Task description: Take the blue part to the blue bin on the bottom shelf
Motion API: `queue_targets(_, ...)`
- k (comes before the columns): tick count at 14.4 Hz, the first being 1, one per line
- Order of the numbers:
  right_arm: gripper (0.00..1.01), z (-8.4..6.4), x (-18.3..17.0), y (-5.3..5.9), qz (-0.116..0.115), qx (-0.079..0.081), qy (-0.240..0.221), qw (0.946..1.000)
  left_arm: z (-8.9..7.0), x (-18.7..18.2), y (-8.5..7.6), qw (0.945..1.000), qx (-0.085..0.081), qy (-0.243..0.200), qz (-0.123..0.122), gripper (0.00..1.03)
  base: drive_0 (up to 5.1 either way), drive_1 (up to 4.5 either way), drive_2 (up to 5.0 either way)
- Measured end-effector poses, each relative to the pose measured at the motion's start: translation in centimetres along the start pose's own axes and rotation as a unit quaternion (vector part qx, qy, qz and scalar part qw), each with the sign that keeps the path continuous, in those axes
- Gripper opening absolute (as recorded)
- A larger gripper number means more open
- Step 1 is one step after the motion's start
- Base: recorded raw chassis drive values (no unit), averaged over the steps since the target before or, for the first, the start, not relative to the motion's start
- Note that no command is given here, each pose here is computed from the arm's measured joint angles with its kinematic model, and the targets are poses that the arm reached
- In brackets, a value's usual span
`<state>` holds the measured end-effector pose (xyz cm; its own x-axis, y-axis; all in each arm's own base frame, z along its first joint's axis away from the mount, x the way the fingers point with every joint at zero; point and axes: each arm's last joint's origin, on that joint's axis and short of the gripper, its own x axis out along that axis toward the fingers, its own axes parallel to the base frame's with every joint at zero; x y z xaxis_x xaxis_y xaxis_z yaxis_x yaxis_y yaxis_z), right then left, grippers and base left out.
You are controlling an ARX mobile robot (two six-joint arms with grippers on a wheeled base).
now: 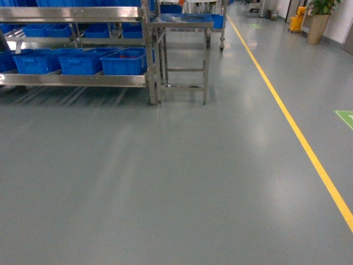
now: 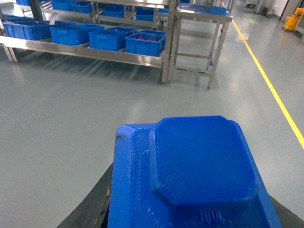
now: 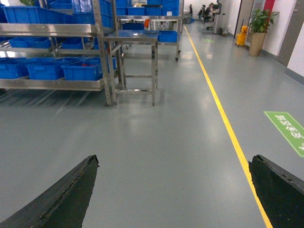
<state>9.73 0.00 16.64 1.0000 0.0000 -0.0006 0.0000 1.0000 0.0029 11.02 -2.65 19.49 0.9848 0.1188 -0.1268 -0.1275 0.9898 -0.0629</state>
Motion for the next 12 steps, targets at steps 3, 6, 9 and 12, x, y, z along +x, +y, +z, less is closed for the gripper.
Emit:
queue_targets(3,0.98,0.02,0.0,0.0,0.0,0.0,-0.001,1.0,-0.01,-0.01,0.0,1.0,0.0,0.0,0.0,0.44,0.1,4.39,-4.3)
queue_targets(6,0.98,0.03,0.0,0.0,0.0,0.0,-0.002,1.0,-0.01,0.0,0.0,1.0,0.0,0.001,0.0,0.44,0.0,4.37,-4.3)
queue_targets(9,0.98,0.03,0.0,0.0,0.0,0.0,-0.002,1.0,-0.04,0.0,0.0,1.0,0.001,0.002,0.0,0.44,0.1,4.41,-4.3)
queue_targets(12,0.98,0.03,0.0,0.0,0.0,0.0,-0.002,1.0,-0.05,0.01,0.0,1.0,0.001,0.003,0.0,0.44,0.0,4.38,-4.3)
